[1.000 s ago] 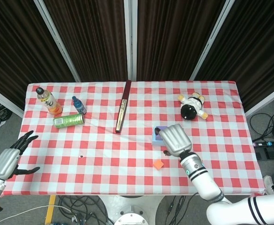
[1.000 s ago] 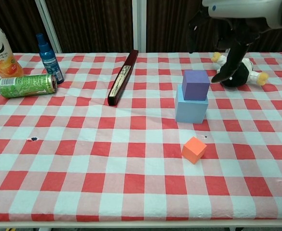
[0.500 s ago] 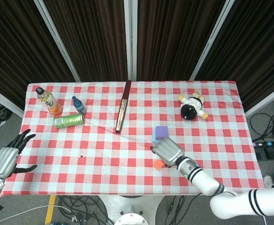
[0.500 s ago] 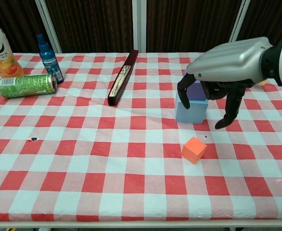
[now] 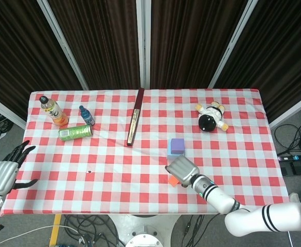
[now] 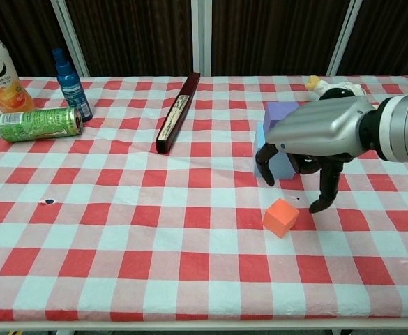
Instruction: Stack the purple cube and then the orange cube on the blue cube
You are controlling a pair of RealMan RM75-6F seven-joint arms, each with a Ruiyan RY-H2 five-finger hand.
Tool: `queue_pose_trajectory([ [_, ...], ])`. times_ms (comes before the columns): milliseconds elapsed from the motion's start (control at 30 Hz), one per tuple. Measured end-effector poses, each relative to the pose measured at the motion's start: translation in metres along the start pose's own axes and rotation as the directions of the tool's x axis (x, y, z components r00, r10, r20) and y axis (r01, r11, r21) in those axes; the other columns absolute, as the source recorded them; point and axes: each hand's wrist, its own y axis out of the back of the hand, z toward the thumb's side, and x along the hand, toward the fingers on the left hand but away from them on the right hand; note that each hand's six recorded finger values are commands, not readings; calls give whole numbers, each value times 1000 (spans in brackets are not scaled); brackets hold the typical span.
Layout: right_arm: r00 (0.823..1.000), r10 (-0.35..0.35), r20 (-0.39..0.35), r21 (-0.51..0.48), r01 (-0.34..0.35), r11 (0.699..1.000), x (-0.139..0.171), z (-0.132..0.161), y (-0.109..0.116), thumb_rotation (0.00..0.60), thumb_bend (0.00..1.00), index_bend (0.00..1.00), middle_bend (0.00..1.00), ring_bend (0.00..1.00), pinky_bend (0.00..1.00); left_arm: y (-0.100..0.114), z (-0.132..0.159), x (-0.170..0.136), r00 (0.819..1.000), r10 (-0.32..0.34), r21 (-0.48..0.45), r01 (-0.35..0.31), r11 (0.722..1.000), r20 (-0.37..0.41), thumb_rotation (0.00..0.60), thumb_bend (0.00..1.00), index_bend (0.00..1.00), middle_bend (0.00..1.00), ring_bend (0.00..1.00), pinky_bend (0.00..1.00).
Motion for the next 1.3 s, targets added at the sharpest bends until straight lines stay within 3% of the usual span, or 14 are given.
queue_pose_trajectory([
  [900, 999, 51, -2, 47, -51, 998, -24, 11, -23, 600, 52, 441, 1000, 954, 834, -5, -14, 2, 997, 8, 34, -6, 999, -72, 600, 0, 160, 109, 98, 243],
  [1300, 999, 43, 4, 42, -43, 998, -32, 13, -24, 600, 54, 557, 1000, 955, 834, -5, -18, 0, 997, 6, 30, -4, 1000, -79, 600, 0, 160, 110, 99, 243],
])
